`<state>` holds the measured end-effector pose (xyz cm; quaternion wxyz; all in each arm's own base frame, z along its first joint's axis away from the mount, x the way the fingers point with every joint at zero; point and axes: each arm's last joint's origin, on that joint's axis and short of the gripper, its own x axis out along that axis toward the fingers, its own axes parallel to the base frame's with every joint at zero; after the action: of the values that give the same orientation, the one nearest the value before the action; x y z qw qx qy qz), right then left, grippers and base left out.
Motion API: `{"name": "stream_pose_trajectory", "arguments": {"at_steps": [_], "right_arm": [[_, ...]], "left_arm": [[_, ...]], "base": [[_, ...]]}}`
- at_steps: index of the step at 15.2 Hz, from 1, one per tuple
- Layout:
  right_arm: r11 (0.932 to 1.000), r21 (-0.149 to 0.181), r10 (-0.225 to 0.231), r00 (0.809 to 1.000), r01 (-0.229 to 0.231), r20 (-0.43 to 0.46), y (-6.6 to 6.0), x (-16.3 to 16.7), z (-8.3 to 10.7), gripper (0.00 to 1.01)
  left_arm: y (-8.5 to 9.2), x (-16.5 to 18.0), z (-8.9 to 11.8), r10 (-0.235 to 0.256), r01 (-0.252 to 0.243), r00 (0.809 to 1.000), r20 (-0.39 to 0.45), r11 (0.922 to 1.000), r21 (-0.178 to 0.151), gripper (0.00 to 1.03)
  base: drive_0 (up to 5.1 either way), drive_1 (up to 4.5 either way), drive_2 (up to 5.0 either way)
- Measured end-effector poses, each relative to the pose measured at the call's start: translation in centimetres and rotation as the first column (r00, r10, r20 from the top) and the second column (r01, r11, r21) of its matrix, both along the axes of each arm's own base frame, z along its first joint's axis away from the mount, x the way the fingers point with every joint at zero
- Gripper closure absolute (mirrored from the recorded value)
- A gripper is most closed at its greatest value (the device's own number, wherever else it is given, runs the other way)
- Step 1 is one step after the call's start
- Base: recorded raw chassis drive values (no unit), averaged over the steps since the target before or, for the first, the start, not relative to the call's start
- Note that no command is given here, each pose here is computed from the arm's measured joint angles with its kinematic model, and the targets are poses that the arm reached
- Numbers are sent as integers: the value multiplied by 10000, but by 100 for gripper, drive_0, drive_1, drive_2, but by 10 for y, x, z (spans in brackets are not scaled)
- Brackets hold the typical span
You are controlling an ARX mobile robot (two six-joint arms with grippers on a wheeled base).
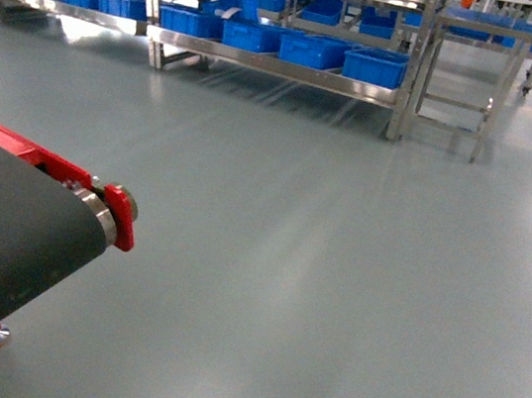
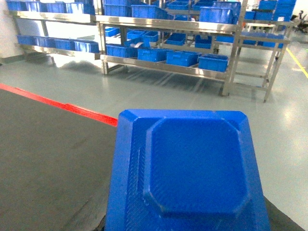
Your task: Sort blue parts and orange caps into right shelf containers
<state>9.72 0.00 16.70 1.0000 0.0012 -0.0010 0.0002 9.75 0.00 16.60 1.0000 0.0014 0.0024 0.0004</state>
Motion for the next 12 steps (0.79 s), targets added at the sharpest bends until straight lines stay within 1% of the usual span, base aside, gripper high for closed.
{"name": "stream_pose_trajectory", "arguments": {"at_steps": [12], "right_arm": [[10000, 0, 0, 10000, 0, 0, 0, 0, 0, 57]], "left_arm": [[0, 0, 0, 0, 0, 10000, 0, 10000, 0, 61]], "base": [[-163, -163, -163]]}}
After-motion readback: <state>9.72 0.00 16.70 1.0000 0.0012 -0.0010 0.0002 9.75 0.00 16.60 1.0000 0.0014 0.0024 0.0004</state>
